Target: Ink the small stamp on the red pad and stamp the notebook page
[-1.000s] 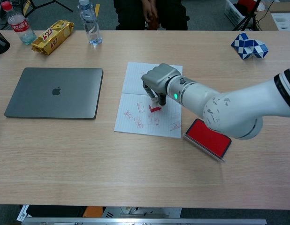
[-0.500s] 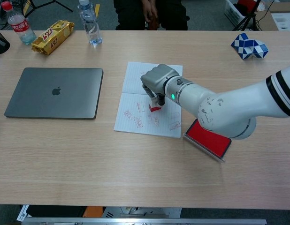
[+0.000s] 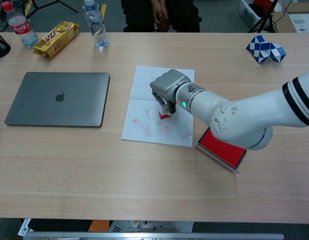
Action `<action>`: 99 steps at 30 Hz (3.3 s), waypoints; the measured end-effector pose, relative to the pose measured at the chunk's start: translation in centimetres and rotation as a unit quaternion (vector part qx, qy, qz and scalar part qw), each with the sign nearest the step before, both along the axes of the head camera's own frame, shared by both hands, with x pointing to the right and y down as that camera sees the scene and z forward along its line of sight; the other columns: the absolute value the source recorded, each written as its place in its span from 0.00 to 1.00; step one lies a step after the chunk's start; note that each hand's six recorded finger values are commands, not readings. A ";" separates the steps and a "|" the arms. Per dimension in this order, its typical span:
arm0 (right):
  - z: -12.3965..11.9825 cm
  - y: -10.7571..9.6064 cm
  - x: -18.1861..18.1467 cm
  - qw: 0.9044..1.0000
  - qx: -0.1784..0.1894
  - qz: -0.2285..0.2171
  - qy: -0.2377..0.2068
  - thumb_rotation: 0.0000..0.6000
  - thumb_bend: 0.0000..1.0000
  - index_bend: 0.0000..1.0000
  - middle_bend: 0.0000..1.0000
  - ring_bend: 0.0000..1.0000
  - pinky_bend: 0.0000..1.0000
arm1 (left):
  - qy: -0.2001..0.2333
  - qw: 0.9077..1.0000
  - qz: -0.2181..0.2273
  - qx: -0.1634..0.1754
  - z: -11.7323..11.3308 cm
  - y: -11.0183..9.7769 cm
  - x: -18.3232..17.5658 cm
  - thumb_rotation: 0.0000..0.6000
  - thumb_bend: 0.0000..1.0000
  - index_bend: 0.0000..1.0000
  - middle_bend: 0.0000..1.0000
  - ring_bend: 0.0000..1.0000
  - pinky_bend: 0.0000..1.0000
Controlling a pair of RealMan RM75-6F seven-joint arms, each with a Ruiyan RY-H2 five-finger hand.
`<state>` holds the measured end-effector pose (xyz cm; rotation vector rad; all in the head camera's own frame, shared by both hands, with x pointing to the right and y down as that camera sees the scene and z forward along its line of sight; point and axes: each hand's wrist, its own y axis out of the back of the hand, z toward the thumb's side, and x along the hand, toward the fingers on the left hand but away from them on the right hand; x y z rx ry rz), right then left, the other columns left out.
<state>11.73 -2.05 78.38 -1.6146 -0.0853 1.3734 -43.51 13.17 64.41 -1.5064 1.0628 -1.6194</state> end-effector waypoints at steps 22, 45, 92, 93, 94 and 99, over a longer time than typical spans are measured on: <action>-2.9 -3.2 1.2 0.998 0.011 0.053 -0.022 1.00 0.48 0.88 0.73 0.61 0.37 | 0.003 1.000 0.004 -0.005 -0.2 0.1 0.4 1.00 0.21 0.00 0.00 0.01 0.02; -0.6 -2.4 -1.2 0.999 0.011 0.040 -0.004 1.00 0.49 0.88 0.74 0.62 0.37 | 0.000 1.000 -0.006 -0.016 0.2 0.3 -0.3 1.00 0.21 0.00 0.00 0.01 0.02; 1.1 -2.4 -1.4 0.999 0.019 0.038 0.014 1.00 0.49 0.91 0.75 0.63 0.37 | -0.010 0.999 -0.014 -0.036 0.8 0.4 -0.6 1.00 0.21 0.00 0.00 0.01 0.02; 1.1 -2.4 -1.4 0.999 0.019 0.038 0.014 1.00 0.49 0.91 0.75 0.63 0.37 | -0.010 0.999 -0.014 -0.036 0.7 0.4 -0.6 1.00 0.21 0.00 0.00 0.01 0.02; 1.2 -2.4 -1.4 0.999 0.019 0.038 0.014 1.00 0.49 0.91 0.75 0.63 0.37 | -0.010 0.999 -0.014 -0.035 0.7 0.4 -0.6 1.00 0.21 0.00 0.00 0.01 0.02; 1.2 -2.4 -1.4 0.999 0.020 0.038 0.015 1.00 0.49 0.91 0.75 0.63 0.37 | -0.010 0.999 -0.015 -0.036 0.8 0.4 -0.6 1.00 0.21 0.00 0.00 0.01 0.02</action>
